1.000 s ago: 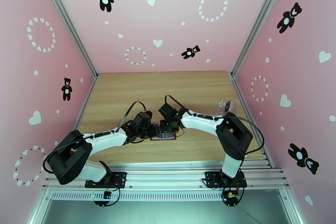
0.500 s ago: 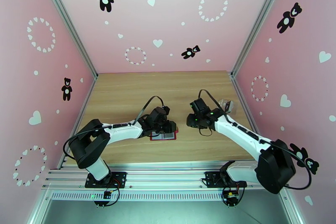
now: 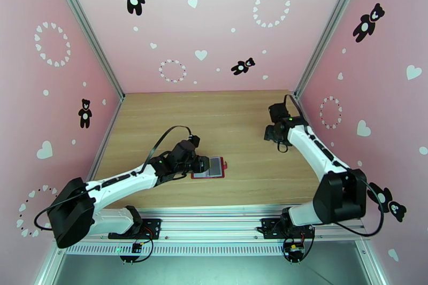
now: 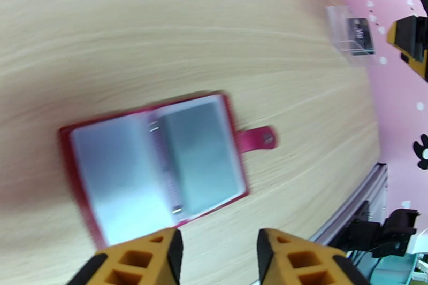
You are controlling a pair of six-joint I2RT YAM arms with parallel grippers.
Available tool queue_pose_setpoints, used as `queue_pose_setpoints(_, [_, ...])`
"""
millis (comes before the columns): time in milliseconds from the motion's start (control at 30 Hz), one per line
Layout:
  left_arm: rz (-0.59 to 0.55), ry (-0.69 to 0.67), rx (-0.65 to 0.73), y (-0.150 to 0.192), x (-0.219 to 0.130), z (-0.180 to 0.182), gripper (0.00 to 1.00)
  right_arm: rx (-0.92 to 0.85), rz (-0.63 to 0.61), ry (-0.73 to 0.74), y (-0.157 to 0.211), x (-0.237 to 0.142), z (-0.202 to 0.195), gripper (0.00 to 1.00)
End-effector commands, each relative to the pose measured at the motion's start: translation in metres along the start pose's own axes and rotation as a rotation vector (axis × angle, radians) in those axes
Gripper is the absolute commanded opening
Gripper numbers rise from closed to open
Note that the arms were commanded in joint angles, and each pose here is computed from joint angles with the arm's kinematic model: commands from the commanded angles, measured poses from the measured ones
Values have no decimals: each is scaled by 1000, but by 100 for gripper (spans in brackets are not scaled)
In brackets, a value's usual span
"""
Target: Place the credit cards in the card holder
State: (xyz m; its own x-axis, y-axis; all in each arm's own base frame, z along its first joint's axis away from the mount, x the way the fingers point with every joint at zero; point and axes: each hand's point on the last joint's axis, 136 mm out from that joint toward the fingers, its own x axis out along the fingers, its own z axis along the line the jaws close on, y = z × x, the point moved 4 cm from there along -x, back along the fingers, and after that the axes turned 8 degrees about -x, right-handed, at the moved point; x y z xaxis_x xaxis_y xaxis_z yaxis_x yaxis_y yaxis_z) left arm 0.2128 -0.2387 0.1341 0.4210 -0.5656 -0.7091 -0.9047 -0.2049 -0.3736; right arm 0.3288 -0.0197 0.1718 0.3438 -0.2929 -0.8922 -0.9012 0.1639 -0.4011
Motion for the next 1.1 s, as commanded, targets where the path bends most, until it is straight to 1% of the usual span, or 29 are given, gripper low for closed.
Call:
queue_pose_setpoints(0, [-18,-63,-6,2,-6,22,44,-6,80,28,2,17,-23,73])
queue_pose_setpoints(100, [-16,-63,-17,3,-5,27,44,31,140,11,-3,32,-36,74])
queue_pose_setpoints(333, [-6,-58,-20,3,-2,30,44,123,168,-18,-17,57,-58,74])
queue_pose_setpoints(500, [-2,-56,-22,3,0,32,45,145,211,-54,-25,77,-62,74])
queue_pose_setpoints(567, [0,-56,-23,3,0,32,45,155,209,-70,-28,83,-62,74])
queue_pose_setpoints(767, [7,-57,-23,3,2,33,45,162,228,-87,-36,96,-60,74])
queue_pose_setpoints(1067, [13,-63,-28,4,5,36,45,184,247,-57,-34,104,-70,72])
